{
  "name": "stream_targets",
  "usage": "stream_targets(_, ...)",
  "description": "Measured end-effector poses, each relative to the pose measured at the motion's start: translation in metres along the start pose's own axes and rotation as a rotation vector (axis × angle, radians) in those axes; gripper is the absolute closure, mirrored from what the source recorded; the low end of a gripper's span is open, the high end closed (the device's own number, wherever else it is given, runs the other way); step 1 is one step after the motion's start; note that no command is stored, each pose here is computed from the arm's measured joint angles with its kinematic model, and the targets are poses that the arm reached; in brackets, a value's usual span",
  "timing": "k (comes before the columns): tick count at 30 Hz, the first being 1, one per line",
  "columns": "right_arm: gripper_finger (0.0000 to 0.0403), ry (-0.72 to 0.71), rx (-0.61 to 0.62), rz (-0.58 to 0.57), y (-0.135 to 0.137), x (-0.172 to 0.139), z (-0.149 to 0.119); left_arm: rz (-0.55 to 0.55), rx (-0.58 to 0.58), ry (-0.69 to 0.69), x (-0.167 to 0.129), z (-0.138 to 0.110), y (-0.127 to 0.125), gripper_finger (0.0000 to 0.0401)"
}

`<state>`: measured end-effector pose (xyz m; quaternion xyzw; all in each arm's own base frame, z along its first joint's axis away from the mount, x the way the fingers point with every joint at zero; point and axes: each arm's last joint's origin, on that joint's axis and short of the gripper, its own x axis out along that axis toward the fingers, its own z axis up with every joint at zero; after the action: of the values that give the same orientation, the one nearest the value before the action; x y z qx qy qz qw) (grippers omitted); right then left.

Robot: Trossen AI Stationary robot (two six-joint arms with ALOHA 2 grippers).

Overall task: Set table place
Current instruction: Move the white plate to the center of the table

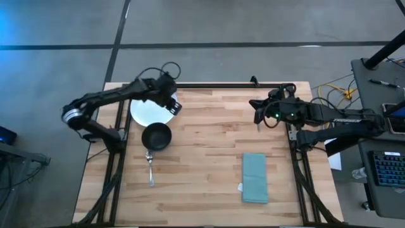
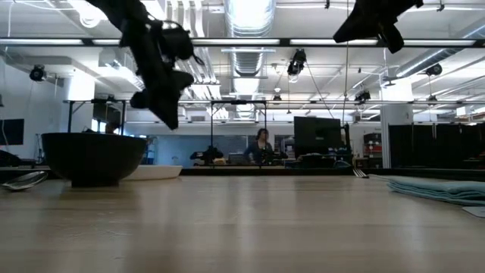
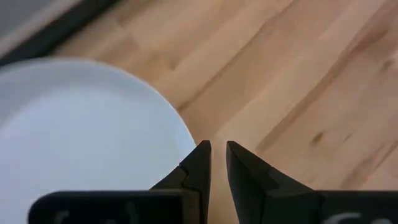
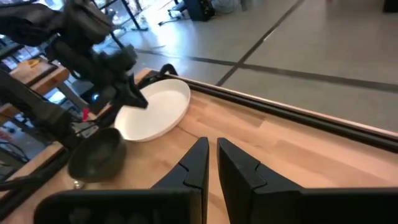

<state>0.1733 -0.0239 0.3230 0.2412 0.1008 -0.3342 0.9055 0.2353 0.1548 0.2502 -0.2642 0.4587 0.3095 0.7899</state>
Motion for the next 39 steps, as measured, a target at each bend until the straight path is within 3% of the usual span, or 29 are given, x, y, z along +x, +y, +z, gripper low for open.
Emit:
stream_targets(6, 0.0376, 0.004, -0.004, -0.007, -0.001, 0.0, 0.0, 0.083, -0.016, 0.153, 0.035, -0.005, 0.003, 0.0387)
stream_targets(11, 0.0376, 0.007, -0.006, -0.01, -0.001, 0.0, -0.001, 0.182, -0.025, 0.136, 0.039, -0.005, 0.006, 0.04)
stream_targets(23, 0.0376, 0.007, -0.004, -0.01, -0.001, 0.0, -0.001, 0.213, -0.019, 0.189, 0.068, -0.006, 0.008, 0.0401)
stream_targets(29, 0.0376, 0.007, -0.004, -0.009, -0.001, 0.0, -0.001, 0.296, -0.002, 0.194, 0.082, -0.007, 0.011, 0.0401)
stream_targets(34, 0.0376, 0.007, -0.004, -0.009, -0.001, 0.0, -0.001, 0.283, 0.003, 0.201, 0.095, -0.007, 0.011, 0.0401)
stream_targets(39, 0.0376, 0.007, -0.004, -0.009, -0.001, 0.0, -0.001, 0.194, -0.007, 0.218, 0.103, -0.007, 0.007, 0.0401)
